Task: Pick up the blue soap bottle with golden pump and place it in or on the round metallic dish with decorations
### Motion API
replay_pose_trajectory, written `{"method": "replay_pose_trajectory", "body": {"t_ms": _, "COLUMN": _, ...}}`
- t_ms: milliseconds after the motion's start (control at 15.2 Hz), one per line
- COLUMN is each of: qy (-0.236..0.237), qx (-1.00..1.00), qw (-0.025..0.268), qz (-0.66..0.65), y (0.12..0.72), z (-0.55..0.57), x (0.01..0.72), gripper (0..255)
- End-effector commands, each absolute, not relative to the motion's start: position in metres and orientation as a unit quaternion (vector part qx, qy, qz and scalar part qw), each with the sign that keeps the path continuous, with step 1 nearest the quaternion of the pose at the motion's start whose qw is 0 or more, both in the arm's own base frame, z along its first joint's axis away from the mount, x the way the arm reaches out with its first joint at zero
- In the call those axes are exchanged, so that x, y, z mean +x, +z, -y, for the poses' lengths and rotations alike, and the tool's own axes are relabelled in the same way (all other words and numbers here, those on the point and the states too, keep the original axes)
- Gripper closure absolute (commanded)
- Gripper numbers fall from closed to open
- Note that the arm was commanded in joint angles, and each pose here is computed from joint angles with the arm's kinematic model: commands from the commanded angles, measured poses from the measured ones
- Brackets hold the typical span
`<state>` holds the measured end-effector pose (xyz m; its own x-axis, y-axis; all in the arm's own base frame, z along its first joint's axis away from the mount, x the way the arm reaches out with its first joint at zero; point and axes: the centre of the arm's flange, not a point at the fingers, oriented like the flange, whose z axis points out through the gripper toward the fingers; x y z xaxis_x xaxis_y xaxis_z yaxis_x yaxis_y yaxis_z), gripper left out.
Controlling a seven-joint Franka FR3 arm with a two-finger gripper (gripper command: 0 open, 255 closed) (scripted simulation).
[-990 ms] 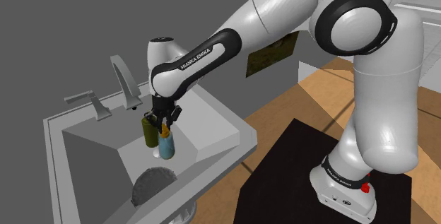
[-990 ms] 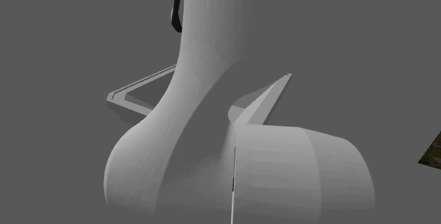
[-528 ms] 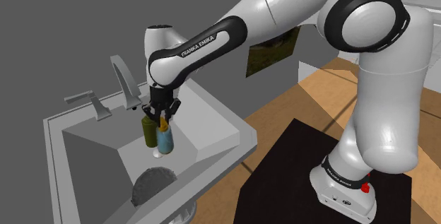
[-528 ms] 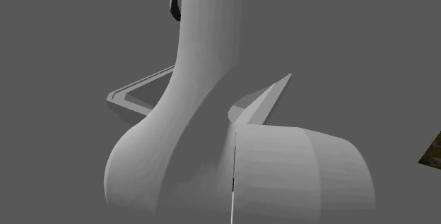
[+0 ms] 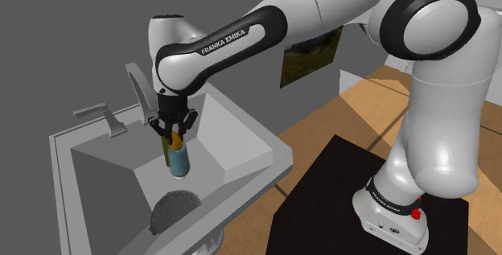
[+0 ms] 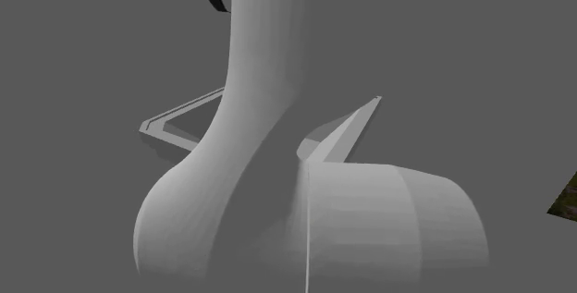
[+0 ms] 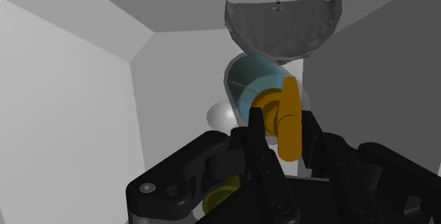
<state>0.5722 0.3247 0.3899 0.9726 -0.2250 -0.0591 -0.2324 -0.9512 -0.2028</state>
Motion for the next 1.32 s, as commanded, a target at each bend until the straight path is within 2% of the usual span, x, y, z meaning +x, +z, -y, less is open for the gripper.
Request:
{"method": "replay_pose_trajectory", "body": {"t_ms": 0, "qy": 0.018, "qx": -0.988, "qw": 0.105, "qz": -0.116, "y": 0.401, "z": -0.346, "x": 0.562, "gripper": 255}}
{"method": "replay_pose_trajectory", "body": {"t_ms": 528, "qy": 0.018, "qx": -0.988, "qw": 0.105, "qz": -0.116, "y": 0.448, "z": -0.438, "x": 0.522, "gripper": 255}}
{"method": "replay_pose_trajectory", "body": {"t_ms": 1254, "qy": 0.018, "qx": -0.988, "qw": 0.105, "qz": -0.116, "y": 0.390, "z": -0.438, "x": 0.522, "gripper": 255}}
